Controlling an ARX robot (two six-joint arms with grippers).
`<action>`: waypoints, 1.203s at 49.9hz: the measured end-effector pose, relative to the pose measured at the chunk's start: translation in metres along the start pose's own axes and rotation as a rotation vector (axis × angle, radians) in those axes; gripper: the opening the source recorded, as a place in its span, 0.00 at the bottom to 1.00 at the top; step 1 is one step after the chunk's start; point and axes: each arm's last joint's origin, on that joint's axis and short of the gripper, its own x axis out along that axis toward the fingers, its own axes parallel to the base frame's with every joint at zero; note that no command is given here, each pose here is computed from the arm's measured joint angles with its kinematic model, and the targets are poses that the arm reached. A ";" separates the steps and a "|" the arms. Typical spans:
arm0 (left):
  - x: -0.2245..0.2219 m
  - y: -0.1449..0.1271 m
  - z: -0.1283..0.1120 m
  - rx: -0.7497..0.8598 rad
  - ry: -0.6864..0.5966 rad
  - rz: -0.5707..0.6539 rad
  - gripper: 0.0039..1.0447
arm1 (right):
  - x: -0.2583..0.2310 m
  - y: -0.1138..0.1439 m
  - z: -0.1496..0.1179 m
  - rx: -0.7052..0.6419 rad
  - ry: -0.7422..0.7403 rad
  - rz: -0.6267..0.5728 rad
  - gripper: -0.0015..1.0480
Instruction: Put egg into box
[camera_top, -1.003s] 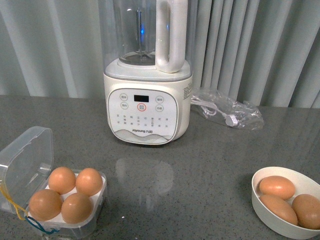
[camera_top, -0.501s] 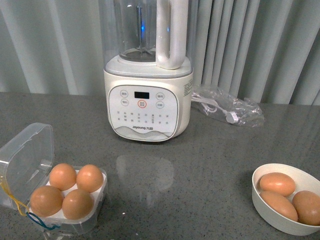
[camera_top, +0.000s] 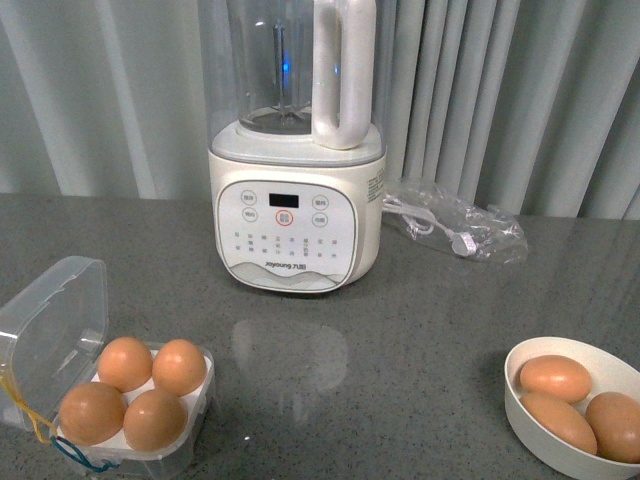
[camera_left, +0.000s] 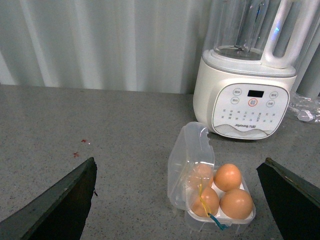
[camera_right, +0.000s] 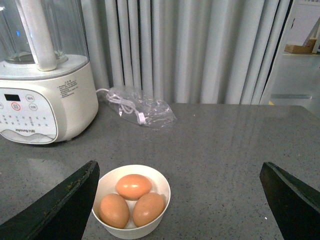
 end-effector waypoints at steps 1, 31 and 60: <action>0.000 0.000 0.000 0.000 0.000 0.000 0.94 | 0.000 0.000 0.000 0.000 0.000 0.000 0.93; 0.113 0.033 0.057 -0.104 0.101 -0.012 0.94 | 0.000 0.000 0.000 0.000 0.000 0.000 0.93; 0.168 0.078 0.003 0.291 0.254 0.132 0.94 | 0.000 0.000 0.000 0.000 0.000 0.000 0.93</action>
